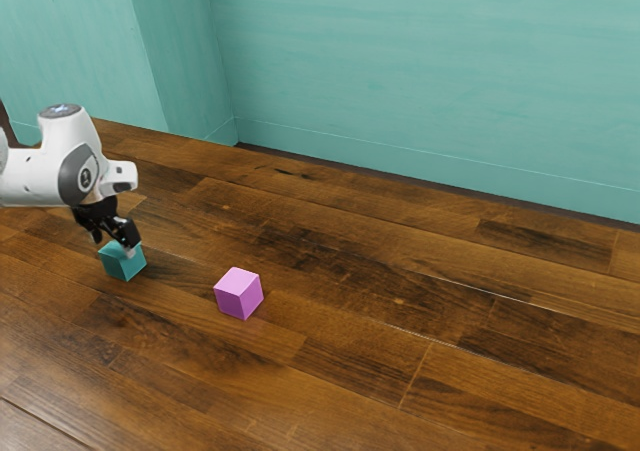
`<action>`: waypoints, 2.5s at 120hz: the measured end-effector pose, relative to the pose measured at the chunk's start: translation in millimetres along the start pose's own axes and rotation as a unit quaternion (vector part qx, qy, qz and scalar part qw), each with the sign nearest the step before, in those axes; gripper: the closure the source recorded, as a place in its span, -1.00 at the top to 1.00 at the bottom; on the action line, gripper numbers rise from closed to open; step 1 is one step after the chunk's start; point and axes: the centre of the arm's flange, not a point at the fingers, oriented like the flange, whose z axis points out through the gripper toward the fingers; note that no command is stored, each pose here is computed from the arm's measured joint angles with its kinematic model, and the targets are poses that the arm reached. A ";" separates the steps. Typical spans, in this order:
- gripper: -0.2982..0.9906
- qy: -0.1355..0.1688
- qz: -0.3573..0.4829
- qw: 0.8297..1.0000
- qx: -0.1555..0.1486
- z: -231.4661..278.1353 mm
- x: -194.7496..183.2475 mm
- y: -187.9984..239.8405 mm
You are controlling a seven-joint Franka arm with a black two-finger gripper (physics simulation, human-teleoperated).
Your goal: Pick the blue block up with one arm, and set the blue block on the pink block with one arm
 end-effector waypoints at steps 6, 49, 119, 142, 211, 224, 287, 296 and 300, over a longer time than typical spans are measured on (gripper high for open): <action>0.54 0.001 0.005 1.000 -0.002 0.9 1.2 0.5; 0.54 0.006 0.015 0.999 -0.032 2.4 1.1 -7.4; 0.54 0.004 0.047 0.997 -0.055 16.7 11.5 -19.5; 0.54 0.009 0.056 0.997 -0.056 14.0 15.7 -21.6; 0.54 0.007 0.069 0.996 -0.059 23.8 18.2 -26.2; 0.54 0.006 0.071 0.996 -0.061 25.9 18.4 -25.2; 0.54 -0.003 0.072 0.995 -0.069 36.5 16.7 -26.3; 0.54 -0.004 0.072 0.995 -0.070 39.1 16.3 -25.9; 0.54 -0.005 0.072 0.995 -0.071 40.4 16.2 -25.5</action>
